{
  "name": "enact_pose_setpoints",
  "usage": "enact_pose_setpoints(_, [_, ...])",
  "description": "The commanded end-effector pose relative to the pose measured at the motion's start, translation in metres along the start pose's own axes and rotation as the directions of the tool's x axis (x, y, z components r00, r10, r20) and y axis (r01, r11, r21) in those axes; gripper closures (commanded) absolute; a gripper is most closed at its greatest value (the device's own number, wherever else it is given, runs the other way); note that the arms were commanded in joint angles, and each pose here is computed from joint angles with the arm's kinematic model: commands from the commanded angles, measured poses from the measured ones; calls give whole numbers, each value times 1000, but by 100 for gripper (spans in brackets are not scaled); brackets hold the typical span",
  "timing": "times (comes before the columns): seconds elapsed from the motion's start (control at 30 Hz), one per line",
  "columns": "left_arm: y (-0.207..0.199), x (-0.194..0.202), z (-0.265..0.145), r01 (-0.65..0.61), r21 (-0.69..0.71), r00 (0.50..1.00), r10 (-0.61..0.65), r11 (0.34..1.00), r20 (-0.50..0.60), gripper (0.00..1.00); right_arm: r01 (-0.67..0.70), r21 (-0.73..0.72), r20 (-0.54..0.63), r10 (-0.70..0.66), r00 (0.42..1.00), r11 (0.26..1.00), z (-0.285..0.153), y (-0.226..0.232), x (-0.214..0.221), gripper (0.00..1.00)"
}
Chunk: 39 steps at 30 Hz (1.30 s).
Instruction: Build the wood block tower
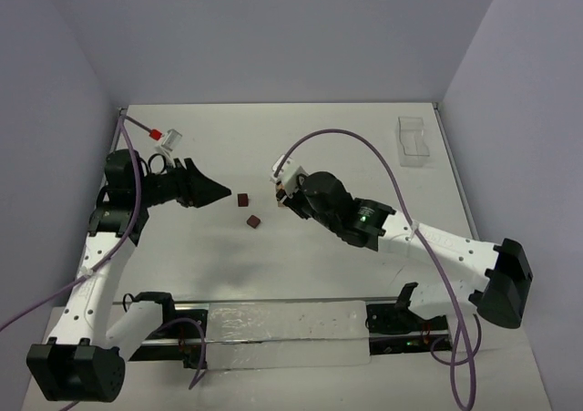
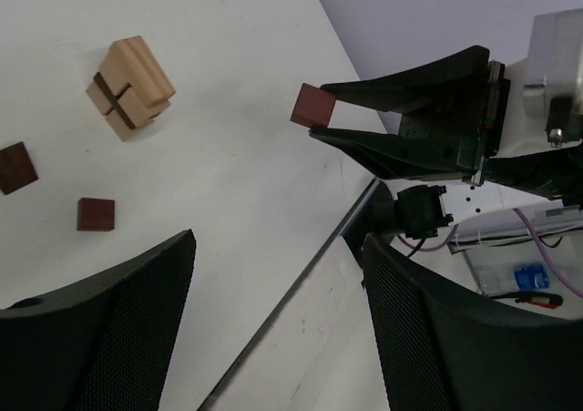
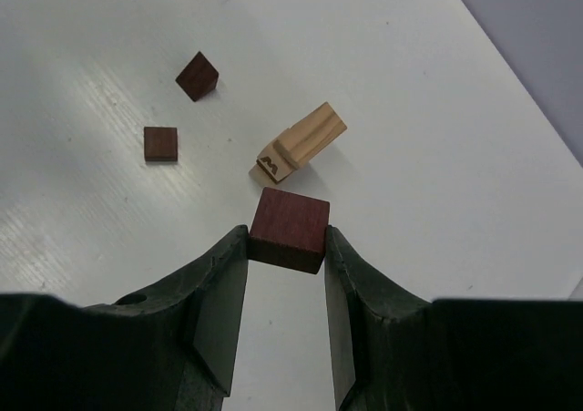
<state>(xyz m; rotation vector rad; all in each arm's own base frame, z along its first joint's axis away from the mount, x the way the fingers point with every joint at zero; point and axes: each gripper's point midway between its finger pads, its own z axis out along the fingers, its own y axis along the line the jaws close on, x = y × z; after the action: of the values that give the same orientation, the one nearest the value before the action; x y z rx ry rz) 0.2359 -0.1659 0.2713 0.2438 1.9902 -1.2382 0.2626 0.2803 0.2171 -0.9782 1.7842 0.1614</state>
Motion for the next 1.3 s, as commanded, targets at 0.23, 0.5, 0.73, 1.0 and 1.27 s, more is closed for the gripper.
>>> enact_pose_setpoints(0.23, [-27, -24, -7, -205, 22, 951, 194, 978, 242, 22, -681, -149, -72, 679, 730, 717, -19, -24, -58, 100])
enact_pose_setpoints(0.5, [-23, -39, -12, -311, -80, 885, 319, 947, 339, 22, -949, -252, -486, 873, -44, -189, -15, -38, -55, 100])
enact_pose_setpoints(0.73, [-48, -61, 8, -343, -39, 861, 330, 939, 388, 25, -830, -330, -540, 811, -224, -450, -28, -63, -99, 100])
enact_pose_setpoints(1.0, [-74, -65, 69, -255, -26, 909, 249, 967, 335, 35, -857, -180, -481, 804, -351, -482, -16, -78, -105, 100])
enact_pose_setpoints(1.27, [-75, -75, 104, -237, -136, 907, 269, 962, 325, 40, -867, 51, -388, 790, -475, -496, 6, -69, -56, 100])
